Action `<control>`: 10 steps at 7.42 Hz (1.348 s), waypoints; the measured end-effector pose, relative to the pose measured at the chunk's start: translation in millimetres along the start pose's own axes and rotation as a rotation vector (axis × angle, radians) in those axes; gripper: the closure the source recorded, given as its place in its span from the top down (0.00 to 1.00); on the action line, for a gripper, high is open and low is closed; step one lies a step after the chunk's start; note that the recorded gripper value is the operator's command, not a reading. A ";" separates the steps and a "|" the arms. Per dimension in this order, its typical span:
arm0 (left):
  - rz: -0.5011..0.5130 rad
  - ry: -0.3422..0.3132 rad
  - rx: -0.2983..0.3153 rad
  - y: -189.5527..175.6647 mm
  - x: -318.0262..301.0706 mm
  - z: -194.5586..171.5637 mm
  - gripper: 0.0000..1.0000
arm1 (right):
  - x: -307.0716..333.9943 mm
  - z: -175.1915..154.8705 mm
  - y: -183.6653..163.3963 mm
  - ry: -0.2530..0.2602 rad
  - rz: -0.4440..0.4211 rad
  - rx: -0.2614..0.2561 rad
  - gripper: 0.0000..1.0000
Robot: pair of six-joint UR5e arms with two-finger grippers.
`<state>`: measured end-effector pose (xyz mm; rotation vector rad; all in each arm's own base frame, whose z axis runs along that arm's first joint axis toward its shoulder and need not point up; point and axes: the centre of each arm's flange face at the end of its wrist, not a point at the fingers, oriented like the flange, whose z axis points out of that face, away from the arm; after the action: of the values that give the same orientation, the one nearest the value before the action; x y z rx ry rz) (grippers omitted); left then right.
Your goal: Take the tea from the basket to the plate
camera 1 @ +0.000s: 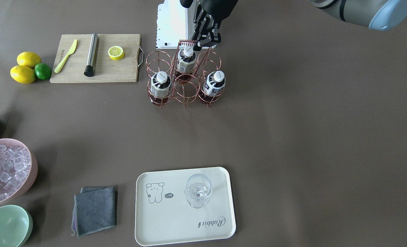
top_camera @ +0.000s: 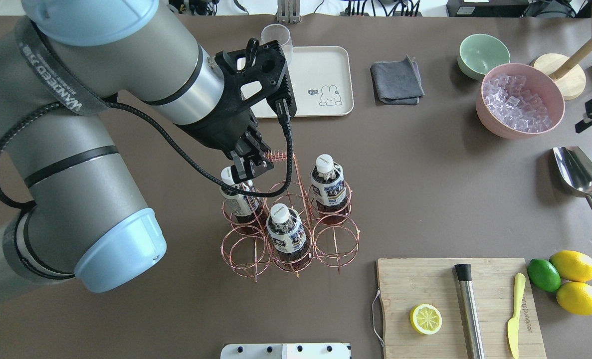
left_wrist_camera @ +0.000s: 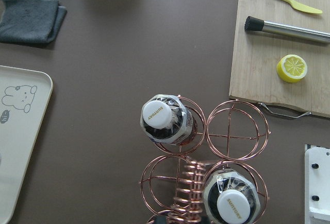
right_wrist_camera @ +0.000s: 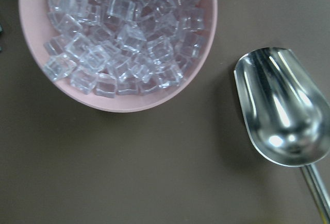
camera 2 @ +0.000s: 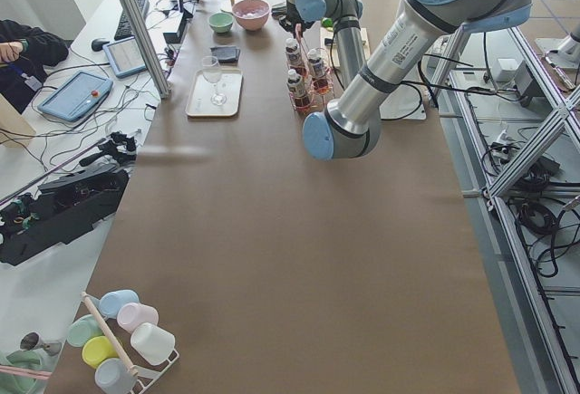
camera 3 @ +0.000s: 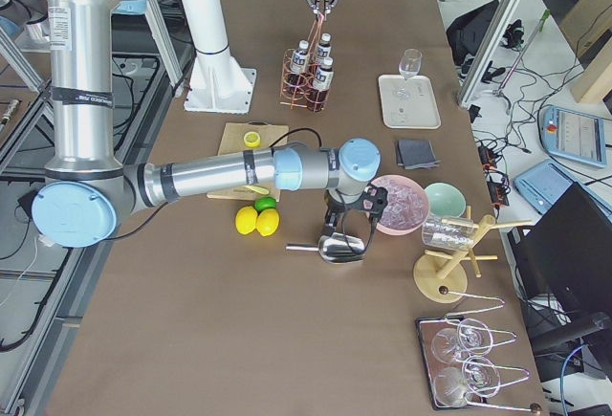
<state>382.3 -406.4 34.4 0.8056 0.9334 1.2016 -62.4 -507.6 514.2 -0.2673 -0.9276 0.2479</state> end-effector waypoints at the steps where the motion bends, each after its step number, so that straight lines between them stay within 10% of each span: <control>1: -0.001 -0.001 -0.002 0.9 -0.6 0.8 0.00 | -70.8 2.4 -0.9 -0.014 0.057 -0.022 1.00; 5: 0.001 0.000 0.012 -2.5 3.6 -6.1 0.00 | -303.7 46.0 65.7 -0.021 0.210 -0.128 1.00; 10: 0.005 0.006 0.021 -4.3 9.6 -8.3 0.00 | -442.6 69.0 137.2 -0.023 0.247 -0.222 0.91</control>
<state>377.5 -397.6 25.7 0.8215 0.9511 1.2005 -386.4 -513.4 175.8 -0.5866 -0.9452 0.3765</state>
